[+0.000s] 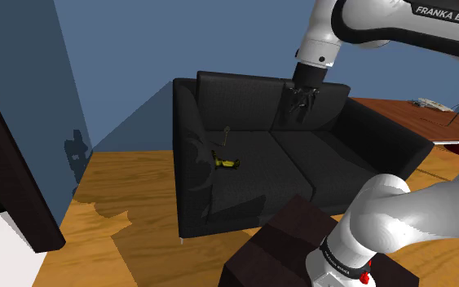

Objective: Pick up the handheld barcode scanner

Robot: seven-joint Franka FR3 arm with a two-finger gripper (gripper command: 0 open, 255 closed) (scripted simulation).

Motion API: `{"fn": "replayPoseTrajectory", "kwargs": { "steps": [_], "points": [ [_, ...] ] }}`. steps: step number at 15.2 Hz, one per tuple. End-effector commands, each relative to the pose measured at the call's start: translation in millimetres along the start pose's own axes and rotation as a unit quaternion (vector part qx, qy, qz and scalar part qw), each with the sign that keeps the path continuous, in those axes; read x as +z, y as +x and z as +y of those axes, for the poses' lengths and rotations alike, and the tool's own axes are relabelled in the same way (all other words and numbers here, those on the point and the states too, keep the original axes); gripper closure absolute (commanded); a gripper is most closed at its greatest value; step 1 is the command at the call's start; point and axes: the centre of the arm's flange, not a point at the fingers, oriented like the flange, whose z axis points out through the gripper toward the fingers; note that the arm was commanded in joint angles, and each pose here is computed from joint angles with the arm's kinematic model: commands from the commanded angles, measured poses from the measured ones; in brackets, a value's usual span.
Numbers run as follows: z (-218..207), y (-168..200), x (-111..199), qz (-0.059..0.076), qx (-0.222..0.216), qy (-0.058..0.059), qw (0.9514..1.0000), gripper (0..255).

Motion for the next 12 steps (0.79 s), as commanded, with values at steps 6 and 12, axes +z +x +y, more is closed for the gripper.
{"fn": "replayPoseTrajectory", "kwargs": {
  "steps": [6, 12],
  "points": [
    [27.5, 29.1, 48.9, 0.006, -0.056, -0.014, 0.9983, 0],
    [57.6, 68.6, 106.1, 0.013, -0.122, -0.03, 0.992, 0]
  ]
}}
